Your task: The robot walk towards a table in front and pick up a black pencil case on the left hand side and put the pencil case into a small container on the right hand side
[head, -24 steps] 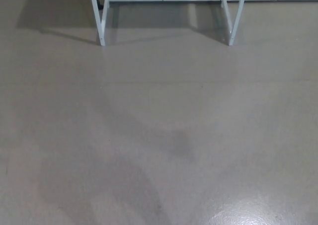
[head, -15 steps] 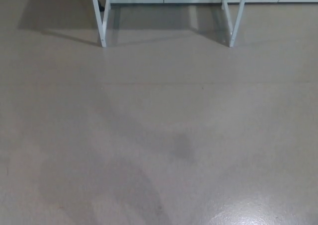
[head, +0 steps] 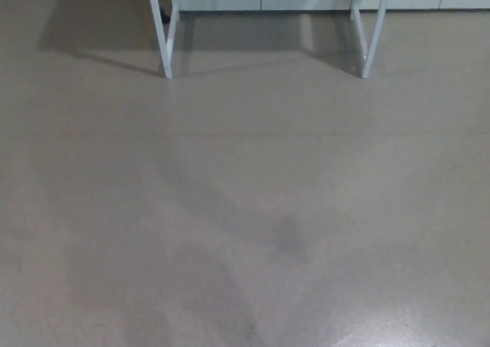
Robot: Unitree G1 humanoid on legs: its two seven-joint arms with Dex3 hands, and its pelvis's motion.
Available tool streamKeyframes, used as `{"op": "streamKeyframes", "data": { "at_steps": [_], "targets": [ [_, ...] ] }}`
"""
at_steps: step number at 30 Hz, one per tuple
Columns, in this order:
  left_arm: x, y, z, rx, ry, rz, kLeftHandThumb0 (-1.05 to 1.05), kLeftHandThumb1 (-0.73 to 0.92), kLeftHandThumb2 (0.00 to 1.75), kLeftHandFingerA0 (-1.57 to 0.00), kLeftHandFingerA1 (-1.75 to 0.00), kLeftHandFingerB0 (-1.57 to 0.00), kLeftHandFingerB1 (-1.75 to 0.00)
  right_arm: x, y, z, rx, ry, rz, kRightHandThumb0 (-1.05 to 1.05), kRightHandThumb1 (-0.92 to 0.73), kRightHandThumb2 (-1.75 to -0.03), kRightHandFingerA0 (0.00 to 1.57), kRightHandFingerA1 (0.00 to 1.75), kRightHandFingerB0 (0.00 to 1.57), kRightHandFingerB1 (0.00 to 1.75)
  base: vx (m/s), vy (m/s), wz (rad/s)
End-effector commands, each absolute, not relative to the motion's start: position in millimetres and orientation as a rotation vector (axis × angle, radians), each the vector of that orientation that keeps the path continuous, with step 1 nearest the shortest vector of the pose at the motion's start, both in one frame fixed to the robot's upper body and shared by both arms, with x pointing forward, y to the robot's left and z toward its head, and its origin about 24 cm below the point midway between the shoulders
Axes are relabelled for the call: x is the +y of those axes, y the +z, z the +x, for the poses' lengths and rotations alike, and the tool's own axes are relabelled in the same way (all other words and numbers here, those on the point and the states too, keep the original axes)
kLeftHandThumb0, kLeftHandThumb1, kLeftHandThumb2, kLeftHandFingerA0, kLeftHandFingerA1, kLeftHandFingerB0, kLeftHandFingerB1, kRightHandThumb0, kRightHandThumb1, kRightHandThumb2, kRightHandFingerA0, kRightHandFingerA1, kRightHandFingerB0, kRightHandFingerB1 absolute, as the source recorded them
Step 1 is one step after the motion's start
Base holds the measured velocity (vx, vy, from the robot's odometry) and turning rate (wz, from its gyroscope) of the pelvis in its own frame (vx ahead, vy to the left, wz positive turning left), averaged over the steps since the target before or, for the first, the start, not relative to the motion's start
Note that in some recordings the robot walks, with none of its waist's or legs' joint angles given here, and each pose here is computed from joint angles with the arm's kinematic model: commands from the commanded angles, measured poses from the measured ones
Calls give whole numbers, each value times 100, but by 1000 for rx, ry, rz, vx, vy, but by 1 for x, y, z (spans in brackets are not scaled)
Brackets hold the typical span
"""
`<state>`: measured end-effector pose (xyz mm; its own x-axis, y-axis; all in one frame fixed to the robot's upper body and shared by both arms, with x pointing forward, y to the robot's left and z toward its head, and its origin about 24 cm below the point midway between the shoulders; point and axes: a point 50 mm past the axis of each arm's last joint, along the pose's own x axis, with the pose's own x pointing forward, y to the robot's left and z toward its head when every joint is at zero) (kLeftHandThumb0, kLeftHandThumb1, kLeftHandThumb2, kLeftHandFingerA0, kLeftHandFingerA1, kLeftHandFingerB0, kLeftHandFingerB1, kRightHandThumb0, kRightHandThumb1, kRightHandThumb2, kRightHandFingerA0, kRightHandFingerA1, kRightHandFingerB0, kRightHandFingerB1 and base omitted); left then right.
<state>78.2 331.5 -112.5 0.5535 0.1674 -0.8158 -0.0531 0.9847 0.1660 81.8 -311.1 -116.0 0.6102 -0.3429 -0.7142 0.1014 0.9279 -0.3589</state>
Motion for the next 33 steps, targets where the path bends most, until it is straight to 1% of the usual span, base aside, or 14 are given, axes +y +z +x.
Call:
{"op": "streamKeyframes", "data": {
  "at_steps": [1,6,10,12,13,14,15,16,17,29,30,31,32,33],
  "targets": [
    [340,-105,81,945,89,212,-22,59,60,-25,-41,-18,-34,-312,-116,78,875,-258,-294,-33,-54,-57,40,40,35,34,128,274,-23],
    [341,-106,81,945,117,166,-18,59,59,-30,-42,-18,-33,-313,-116,77,878,-260,-298,-31,-54,-56,42,39,36,34,182,338,-20],
    [340,-106,82,943,97,214,-21,59,60,-24,-42,-19,-34,-313,-117,78,880,-259,-303,-33,-54,-56,43,39,36,34,199,119,4],
    [340,-106,82,945,95,220,-21,58,59,-29,-42,-21,-35,-313,-116,78,878,-256,-301,-32,-54,-56,41,40,36,35,173,-3,13],
    [340,-105,83,942,91,232,-15,42,87,-22,-54,-10,-48,-313,-116,79,874,-255,-299,-32,-54,-56,42,40,36,34,188,-42,14],
    [341,-105,84,938,87,241,-15,42,87,-22,-54,-10,-48,-313,-116,80,872,-255,-297,-32,-54,-56,42,40,36,34,227,-90,8],
    [341,-105,85,938,88,241,-22,58,59,-30,-42,-20,-35,-313,-116,80,868,-257,-289,-31,-54,-56,41,40,36,35,233,-130,9],
    [340,-105,85,936,91,240,-14,41,86,-21,-54,-11,-48,-313,-116,80,866,-259,-285,-32,-54,-56,42,40,37,35,229,-155,10],
    [340,-105,86,931,92,241,-20,58,59,-28,-43,-21,-35,-313,-116,81,864,-262,-281,-31,-54,-56,41,40,36,35,115,-171,13],
    [340,-105,85,932,81,257,-21,58,59,-29,-42,-21,-35,-313,-117,80,878,-246,-306,-31,-55,-56,40,39,36,34,256,-97,5],
    [340,-104,86,926,79,254,-21,58,59,-28,-42,-21,-35,-312,-117,82,873,-246,-301,-38,-48,-68,36,46,33,42,195,77,-20],
    [340,-104,87,927,81,250,-20,58,59,-29,-42,-20,-34,-311,-116,83,871,-243,-302,-31,-55,-56,41,39,35,34,234,128,-23],
    [340,-104,86,928,82,248,-13,41,87,-21,-54,-11,-48,-311,-116,82,870,-239,-308,-32,-55,-56,41,39,35,34,137,169,-15],
    [340,-104,86,928,82,248,-13,41,87,-21,-54,-11,-48,-311,-116,82,871,-235,-316,-32,-55,-56,41,39,35,34,239,179,-14]
  ]
}}
